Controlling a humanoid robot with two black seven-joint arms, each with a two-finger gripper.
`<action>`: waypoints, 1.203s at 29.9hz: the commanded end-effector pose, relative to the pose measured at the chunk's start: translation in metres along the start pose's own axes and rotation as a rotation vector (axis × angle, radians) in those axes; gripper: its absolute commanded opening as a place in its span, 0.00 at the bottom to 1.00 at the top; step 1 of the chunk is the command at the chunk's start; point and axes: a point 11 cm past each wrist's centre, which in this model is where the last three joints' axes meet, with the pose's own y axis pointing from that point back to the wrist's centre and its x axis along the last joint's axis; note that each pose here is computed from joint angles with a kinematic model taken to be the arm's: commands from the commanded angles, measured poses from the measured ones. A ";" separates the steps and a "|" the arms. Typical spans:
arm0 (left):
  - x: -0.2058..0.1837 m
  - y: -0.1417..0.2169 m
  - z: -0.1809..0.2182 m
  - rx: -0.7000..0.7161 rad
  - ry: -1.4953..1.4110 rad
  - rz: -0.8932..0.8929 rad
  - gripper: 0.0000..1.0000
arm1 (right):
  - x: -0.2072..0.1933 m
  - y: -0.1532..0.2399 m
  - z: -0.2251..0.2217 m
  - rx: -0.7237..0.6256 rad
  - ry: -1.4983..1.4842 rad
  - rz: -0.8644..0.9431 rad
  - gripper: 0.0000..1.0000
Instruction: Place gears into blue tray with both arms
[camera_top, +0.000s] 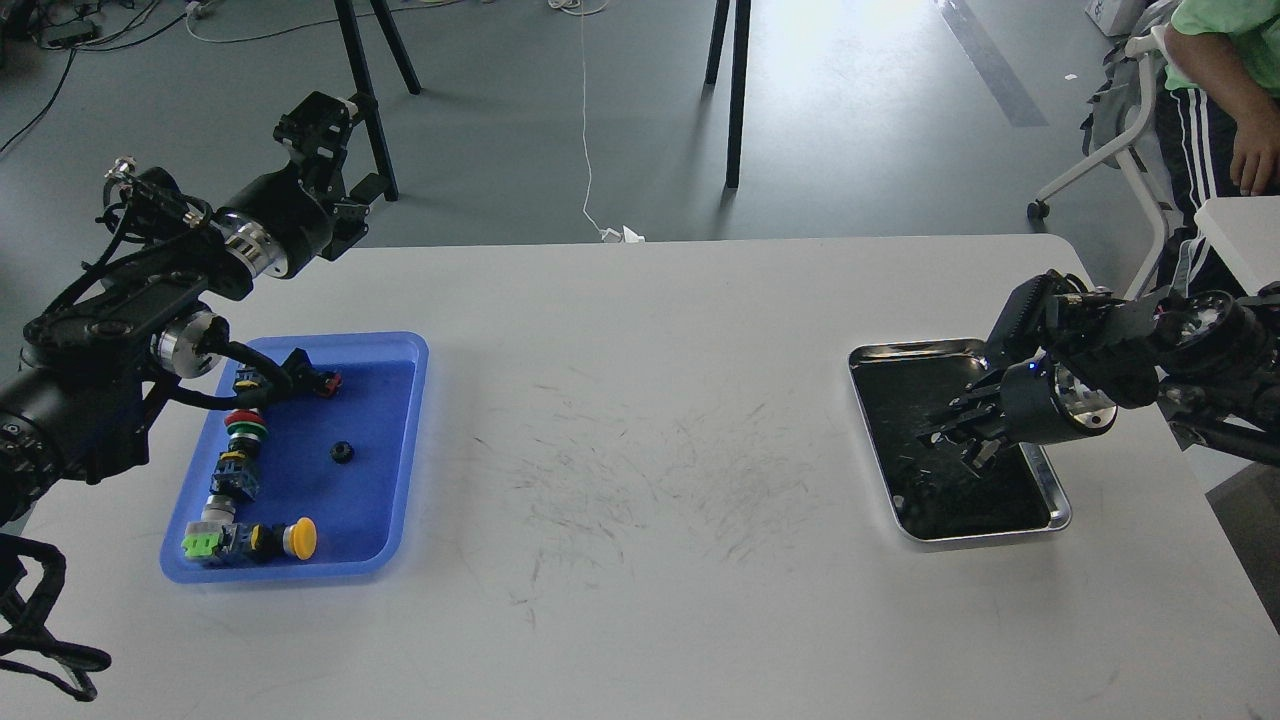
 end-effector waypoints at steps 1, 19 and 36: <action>0.008 0.004 0.003 -0.004 0.000 0.014 0.99 | 0.044 0.003 0.009 -0.028 -0.006 0.125 0.06; 0.010 0.006 0.011 -0.022 0.031 -0.020 0.99 | 0.186 -0.055 -0.074 0.162 0.056 0.502 0.07; 0.015 0.006 0.016 -0.035 0.036 -0.008 0.99 | 0.199 -0.114 -0.189 0.401 0.088 0.638 0.07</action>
